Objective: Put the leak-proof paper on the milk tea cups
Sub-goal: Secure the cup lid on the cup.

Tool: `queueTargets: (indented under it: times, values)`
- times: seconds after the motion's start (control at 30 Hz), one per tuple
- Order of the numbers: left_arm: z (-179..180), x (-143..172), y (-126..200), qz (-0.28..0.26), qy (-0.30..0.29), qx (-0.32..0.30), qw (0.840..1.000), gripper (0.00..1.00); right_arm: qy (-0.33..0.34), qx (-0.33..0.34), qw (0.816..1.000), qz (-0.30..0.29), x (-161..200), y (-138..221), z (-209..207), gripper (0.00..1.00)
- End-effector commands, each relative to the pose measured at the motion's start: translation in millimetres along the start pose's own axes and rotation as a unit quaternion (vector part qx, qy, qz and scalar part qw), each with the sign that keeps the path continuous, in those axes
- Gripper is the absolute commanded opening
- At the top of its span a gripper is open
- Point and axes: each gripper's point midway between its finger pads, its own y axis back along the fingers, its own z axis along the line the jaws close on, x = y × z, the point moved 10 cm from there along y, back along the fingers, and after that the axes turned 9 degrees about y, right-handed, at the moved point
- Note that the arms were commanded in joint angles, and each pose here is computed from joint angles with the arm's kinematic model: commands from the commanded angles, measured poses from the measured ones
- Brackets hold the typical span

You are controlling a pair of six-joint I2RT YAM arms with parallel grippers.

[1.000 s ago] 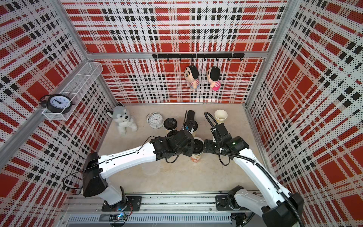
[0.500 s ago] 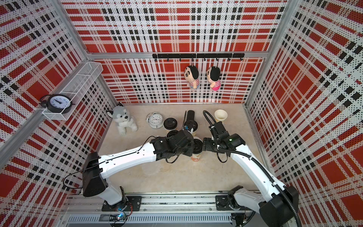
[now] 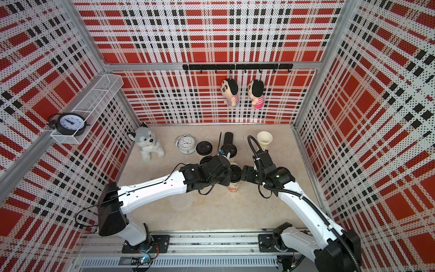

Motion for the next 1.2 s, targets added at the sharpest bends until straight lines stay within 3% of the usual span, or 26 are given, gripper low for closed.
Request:
queueTargets:
  times: [0.0, 0.33, 0.63, 1.17]
  values:
    - [18, 33, -21, 0.085, -0.025, -0.041, 0.995, 0.37, -0.033, 0.075, 0.982, 0.167, 70, -46, -36, 0.78]
    - [21, 40, -27, 0.097, -0.022, -0.039, 0.994, 0.37, -0.061, 0.120, 0.975, 0.176, 107, -60, -58, 0.77]
    - [16, 51, -30, 0.102, -0.025, -0.031, 0.994, 0.37, -0.065, 0.190, 0.968, 0.149, 111, -53, -65, 0.77]
    - [16, 65, -19, 0.101, -0.025, -0.021, 0.994, 0.37, 0.006, 0.301, 0.941, 0.155, 129, -57, -46, 0.78]
